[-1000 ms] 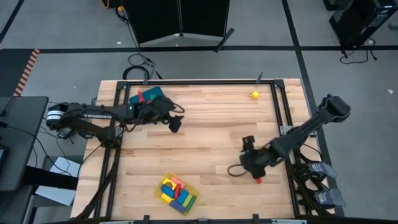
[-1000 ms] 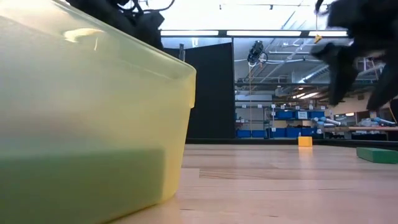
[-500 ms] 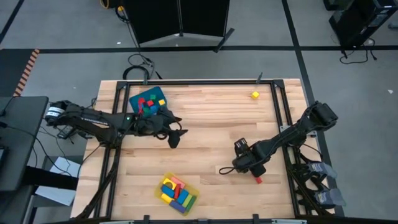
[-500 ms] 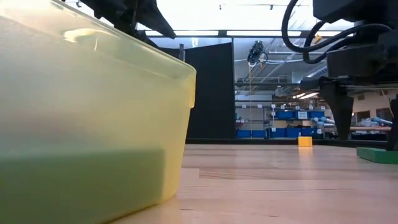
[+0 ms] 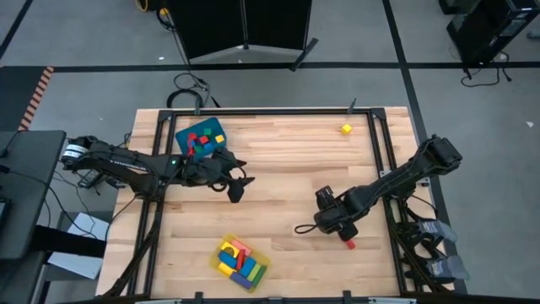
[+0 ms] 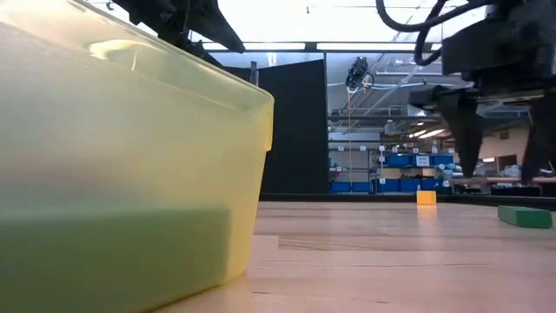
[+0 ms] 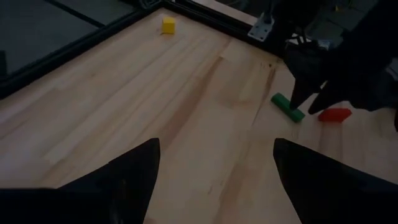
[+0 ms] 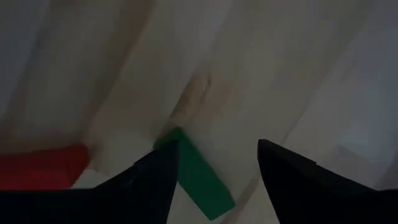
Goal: Sort blocks by size
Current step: Put the large green block into the yellow bin
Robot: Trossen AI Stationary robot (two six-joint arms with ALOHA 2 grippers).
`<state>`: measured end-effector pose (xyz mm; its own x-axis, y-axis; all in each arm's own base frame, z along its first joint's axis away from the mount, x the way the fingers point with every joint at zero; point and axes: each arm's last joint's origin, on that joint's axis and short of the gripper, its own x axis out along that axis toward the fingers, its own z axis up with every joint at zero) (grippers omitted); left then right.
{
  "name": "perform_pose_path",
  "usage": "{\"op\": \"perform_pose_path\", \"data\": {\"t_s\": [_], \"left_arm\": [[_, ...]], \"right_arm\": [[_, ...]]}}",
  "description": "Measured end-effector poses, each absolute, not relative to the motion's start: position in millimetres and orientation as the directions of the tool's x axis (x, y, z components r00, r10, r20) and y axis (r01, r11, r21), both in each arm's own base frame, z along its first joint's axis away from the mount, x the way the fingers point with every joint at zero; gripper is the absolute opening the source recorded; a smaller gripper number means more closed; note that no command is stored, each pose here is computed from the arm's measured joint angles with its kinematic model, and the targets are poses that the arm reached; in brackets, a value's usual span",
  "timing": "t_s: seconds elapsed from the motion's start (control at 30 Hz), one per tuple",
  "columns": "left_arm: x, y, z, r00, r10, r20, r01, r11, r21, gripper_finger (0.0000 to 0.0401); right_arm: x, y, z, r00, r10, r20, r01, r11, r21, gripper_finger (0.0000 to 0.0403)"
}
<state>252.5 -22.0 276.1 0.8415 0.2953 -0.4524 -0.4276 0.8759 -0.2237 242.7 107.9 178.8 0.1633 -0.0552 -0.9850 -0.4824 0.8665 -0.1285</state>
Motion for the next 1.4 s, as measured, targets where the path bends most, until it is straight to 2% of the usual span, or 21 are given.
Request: {"op": "perform_pose_path", "data": {"t_s": [0.27, 0.47, 0.63, 0.87, 1.0, 1.07, 1.13, 1.23, 1.4], "left_arm": [[252.3, -22.2, 275.9, 0.841, 0.295, -0.454, -0.429, 0.875, -0.225, 0.0321], [252.3, -23.9, 276.1, 0.843, 0.289, -0.453, -0.422, 0.878, -0.225, 0.0321], [252.0, -23.8, 275.5, 0.840, 0.289, -0.458, -0.423, 0.878, -0.222, 0.0321], [250.7, -23.7, 273.2, 0.828, 0.290, -0.481, -0.431, 0.877, -0.213, 0.0321], [250.9, -24.7, 274.5, 0.835, 0.287, -0.471, -0.422, 0.882, -0.210, 0.0321], [248.5, -26.9, 276.9, 0.841, 0.283, -0.462, -0.410, 0.889, -0.202, 0.0321], [246.1, -30.1, 280.1, 0.846, 0.299, -0.442, -0.411, 0.893, -0.183, 0.0321], [237.8, -36.3, 286.3, 0.849, 0.328, -0.415, -0.420, 0.894, -0.154, 0.0321], [223.0, -49.9, 299.6, 0.880, 0.317, -0.354, -0.382, 0.915, -0.131, 0.0321]], "right_arm": [[235.5, 106.6, 158.4, 0.061, -0.032, -0.998, -0.550, 0.833, -0.061, 0.0260], [237.3, 105.4, 140.6, 0.023, -0.074, -0.997, -0.572, 0.817, -0.074, 0.0257], [241.1, 105.5, 132.1, -0.006, -0.072, -0.997, -0.574, 0.817, -0.055, 0.0219], [242.3, 106.9, 131.6, -0.019, -0.049, -0.999, -0.556, 0.831, -0.030, 0.0117], [249.5, 109.8, 137.7, 0.001, -0.047, -0.999, -0.547, 0.836, -0.040, 0.0110], [259.4, 113.5, 143.0, 0.066, -0.034, -0.997, -0.539, 0.840, -0.064, 0.0110], [276.3, 119.9, 154.2, 0.198, 0.002, -0.980, -0.515, 0.851, -0.102, 0.0110], [293.6, 127.4, 168.3, 0.330, 0.054, -0.942, -0.493, 0.861, -0.123, 0.0110], [332.5, 142.0, 203.8, 0.677, 0.210, -0.705, -0.433, 0.888, -0.152, 0.0110]]}}
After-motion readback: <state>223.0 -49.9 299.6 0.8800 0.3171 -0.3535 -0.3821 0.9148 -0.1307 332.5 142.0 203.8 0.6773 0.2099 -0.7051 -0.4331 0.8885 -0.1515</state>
